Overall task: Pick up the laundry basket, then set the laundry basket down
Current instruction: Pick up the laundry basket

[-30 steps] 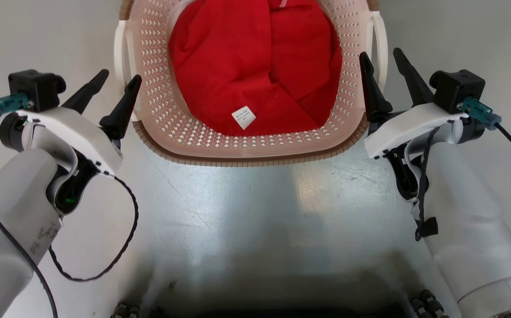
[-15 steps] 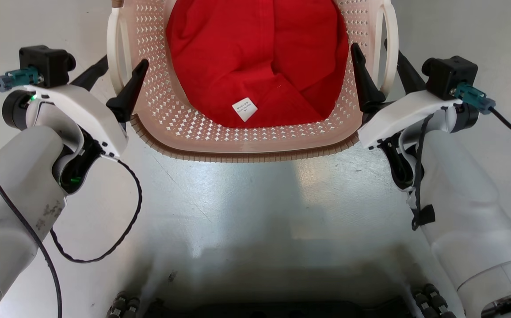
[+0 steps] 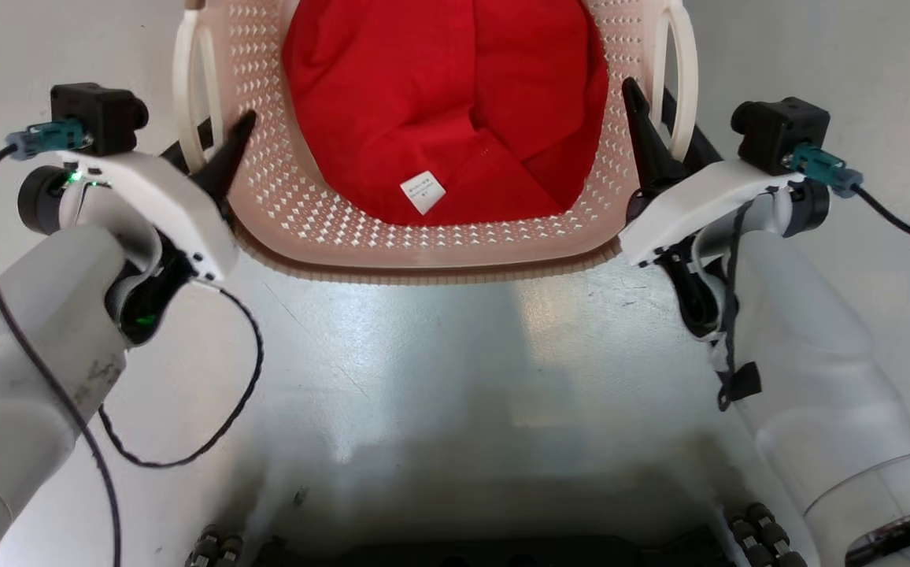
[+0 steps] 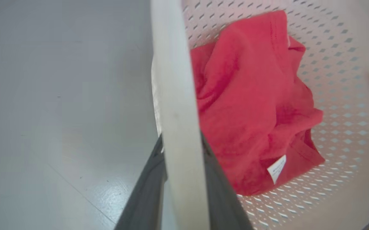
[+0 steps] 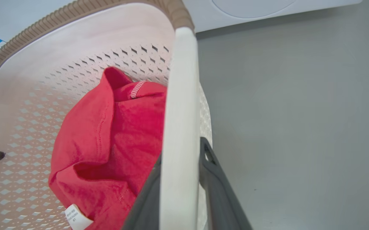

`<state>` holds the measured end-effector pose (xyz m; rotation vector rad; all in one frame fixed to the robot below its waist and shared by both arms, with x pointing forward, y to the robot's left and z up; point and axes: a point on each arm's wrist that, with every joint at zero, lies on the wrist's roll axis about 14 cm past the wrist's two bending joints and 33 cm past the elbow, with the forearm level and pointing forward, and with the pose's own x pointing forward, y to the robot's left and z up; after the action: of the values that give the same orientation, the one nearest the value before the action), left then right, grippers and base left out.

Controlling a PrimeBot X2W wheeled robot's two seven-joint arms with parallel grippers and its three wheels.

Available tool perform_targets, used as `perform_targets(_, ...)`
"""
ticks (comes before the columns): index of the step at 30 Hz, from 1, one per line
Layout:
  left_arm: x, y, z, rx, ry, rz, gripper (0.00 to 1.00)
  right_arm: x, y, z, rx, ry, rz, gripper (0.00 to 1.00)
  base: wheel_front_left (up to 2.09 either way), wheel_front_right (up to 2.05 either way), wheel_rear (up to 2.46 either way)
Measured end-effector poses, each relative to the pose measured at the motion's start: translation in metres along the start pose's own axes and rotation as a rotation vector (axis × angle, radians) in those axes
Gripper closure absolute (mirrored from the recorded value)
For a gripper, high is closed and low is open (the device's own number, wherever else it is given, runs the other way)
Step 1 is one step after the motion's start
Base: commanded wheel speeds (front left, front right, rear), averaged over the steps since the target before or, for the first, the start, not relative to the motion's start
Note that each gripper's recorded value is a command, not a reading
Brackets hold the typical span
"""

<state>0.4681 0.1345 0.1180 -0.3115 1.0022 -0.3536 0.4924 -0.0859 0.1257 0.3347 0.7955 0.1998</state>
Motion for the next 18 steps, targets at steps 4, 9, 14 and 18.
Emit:
perform_targets(4, 0.000, 0.000, 0.002, -0.014, -0.003, 0.007, 1.00, 0.000, 0.002, 0.001, 0.020, -0.005, -0.001, 1.00, 0.00, 0.00, 0.00)
perform_targets(9, -0.003, 0.001, 0.002, -0.009, -0.001, 0.015, 1.00, 0.001, 0.005, 0.005, 0.018, -0.010, 0.004, 1.00, 0.00, 0.00, 0.00)
perform_targets(14, -0.006, 0.001, 0.005, -0.001, -0.002, 0.021, 1.00, 0.001, 0.009, 0.009, 0.018, -0.014, 0.010, 1.00, 0.00, 0.00, 0.00)
perform_targets(18, -0.009, -0.001, 0.009, -0.006, -0.008, 0.021, 1.00, -0.001, 0.011, 0.015, 0.022, -0.024, 0.012, 1.00, 0.00, 0.00, 0.00)
